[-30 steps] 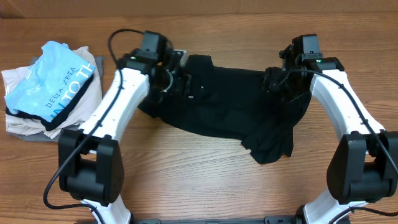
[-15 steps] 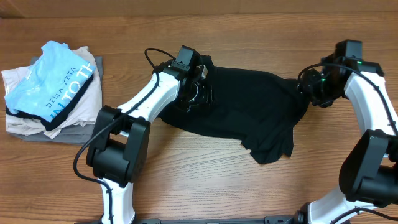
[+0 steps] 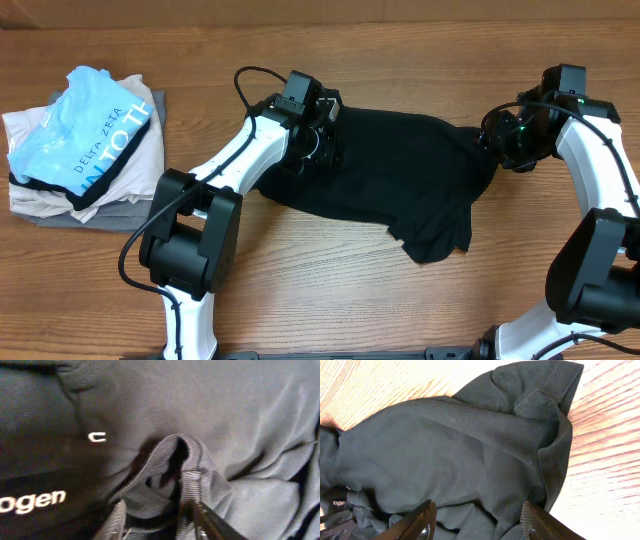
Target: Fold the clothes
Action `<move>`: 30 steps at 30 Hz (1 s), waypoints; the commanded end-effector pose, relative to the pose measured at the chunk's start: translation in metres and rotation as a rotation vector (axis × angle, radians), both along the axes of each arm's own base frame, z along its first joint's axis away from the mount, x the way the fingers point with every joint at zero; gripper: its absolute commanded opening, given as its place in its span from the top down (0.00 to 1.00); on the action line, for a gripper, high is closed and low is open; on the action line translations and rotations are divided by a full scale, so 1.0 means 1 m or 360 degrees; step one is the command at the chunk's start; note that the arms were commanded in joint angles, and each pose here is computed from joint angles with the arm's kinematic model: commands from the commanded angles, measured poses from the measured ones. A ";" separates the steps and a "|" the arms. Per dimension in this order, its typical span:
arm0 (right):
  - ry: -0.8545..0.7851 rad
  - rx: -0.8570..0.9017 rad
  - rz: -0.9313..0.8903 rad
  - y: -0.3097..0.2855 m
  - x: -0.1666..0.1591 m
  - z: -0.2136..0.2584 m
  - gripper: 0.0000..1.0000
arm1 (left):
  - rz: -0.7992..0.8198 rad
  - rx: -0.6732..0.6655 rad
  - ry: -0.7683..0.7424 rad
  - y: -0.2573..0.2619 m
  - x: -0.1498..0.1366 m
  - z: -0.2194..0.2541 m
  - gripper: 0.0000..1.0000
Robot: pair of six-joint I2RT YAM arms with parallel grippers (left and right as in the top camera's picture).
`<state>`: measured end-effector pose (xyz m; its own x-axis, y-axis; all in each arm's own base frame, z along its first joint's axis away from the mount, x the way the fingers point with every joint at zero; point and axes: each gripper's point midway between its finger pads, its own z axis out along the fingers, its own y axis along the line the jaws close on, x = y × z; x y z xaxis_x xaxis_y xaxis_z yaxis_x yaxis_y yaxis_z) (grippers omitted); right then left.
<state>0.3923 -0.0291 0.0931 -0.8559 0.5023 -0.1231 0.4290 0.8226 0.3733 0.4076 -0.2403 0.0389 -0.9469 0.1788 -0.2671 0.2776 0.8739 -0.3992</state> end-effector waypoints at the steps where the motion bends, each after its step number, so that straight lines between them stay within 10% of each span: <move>1: -0.0078 -0.0004 0.0003 0.000 0.008 0.016 0.41 | -0.0034 0.0197 -0.0091 0.015 0.005 -0.008 0.49; 6: -0.0077 -0.0003 0.0004 0.000 0.008 0.016 0.41 | 0.0007 0.0310 -0.0141 0.026 0.012 -0.011 0.48; 13: -0.0077 -0.0004 0.0004 0.000 0.008 0.016 0.41 | -0.0016 0.0368 -0.0020 0.033 -0.007 -0.016 0.75; 21: -0.0084 -0.0005 0.0003 0.000 0.008 0.016 0.41 | -0.0187 -0.0032 -0.0090 -0.013 -0.006 0.017 0.62; 30: -0.0087 -0.0006 0.0004 0.000 0.009 0.016 0.41 | -0.0252 0.0005 -0.0184 -0.031 0.000 0.001 0.55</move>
